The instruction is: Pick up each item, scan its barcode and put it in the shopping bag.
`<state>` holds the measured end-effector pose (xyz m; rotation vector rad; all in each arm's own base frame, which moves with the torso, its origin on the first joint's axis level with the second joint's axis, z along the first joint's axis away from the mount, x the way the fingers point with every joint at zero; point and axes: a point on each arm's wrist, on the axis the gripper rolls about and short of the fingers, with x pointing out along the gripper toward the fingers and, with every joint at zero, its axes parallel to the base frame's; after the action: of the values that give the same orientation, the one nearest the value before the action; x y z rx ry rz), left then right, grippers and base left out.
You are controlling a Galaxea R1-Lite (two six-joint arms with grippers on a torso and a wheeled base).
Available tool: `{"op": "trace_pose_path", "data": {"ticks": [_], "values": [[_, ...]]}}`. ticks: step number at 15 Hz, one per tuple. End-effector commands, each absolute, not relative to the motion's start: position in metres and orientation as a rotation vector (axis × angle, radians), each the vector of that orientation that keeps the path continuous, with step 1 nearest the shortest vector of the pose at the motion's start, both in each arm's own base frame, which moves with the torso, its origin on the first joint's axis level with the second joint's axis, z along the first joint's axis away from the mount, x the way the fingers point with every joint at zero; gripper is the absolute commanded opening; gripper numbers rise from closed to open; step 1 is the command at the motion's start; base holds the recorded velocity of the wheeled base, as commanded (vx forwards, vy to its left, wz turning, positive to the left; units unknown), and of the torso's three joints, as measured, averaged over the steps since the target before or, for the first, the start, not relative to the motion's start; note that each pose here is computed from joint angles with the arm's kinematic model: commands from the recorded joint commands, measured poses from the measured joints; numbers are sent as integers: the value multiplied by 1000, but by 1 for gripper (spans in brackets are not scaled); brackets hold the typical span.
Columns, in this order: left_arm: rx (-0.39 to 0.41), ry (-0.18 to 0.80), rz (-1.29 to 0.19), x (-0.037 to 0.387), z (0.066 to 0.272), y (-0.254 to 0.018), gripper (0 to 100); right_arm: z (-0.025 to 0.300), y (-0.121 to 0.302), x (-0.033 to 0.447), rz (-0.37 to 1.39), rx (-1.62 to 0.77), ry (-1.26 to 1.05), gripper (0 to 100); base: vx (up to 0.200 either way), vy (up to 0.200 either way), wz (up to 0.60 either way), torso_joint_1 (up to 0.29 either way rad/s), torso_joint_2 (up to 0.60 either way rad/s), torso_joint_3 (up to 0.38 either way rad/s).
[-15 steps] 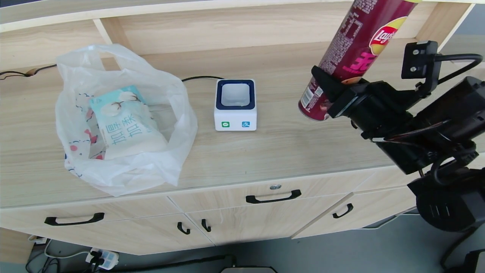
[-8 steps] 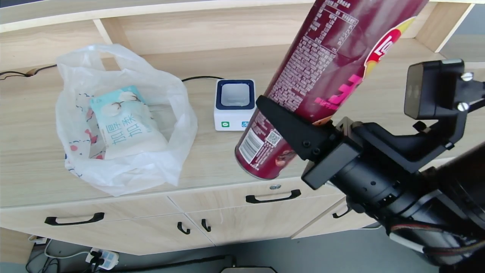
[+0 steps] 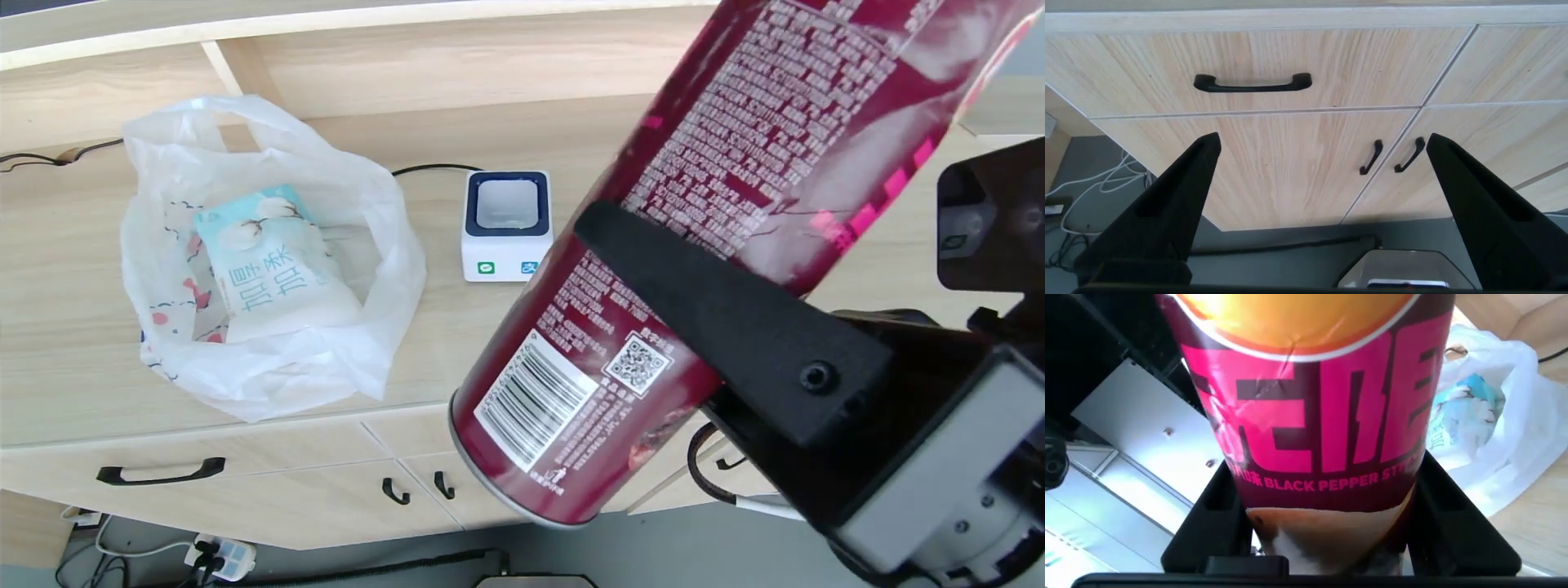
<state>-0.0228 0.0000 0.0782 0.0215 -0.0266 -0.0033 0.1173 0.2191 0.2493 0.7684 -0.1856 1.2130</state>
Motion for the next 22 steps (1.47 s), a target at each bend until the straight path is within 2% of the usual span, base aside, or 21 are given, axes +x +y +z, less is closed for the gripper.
{"op": "trace_pose_path", "data": {"ticks": [1,6,11,14,19,22], "values": [[21,-26,-3,-23,78,0,100,254,220,118,1221,788,-197,0,0,0,0,0,0,0],[23,-26,-3,-23,78,0,100,274,208,96,1329,948,-169,0,0,0,0,0,0,0],[28,-26,-3,-23,78,0,100,277,200,91,1355,975,-161,0,0,0,0,0,0,0],[72,-26,-2,-23,78,0,100,277,199,89,1403,967,-143,0,0,0,0,0,0,0],[71,-26,-2,-23,78,0,100,276,199,89,1399,964,-146,0,0,0,0,0,0,0],[64,-26,-2,-23,78,0,100,266,198,100,1291,849,-194,0,0,0,0,0,0,0]]}}
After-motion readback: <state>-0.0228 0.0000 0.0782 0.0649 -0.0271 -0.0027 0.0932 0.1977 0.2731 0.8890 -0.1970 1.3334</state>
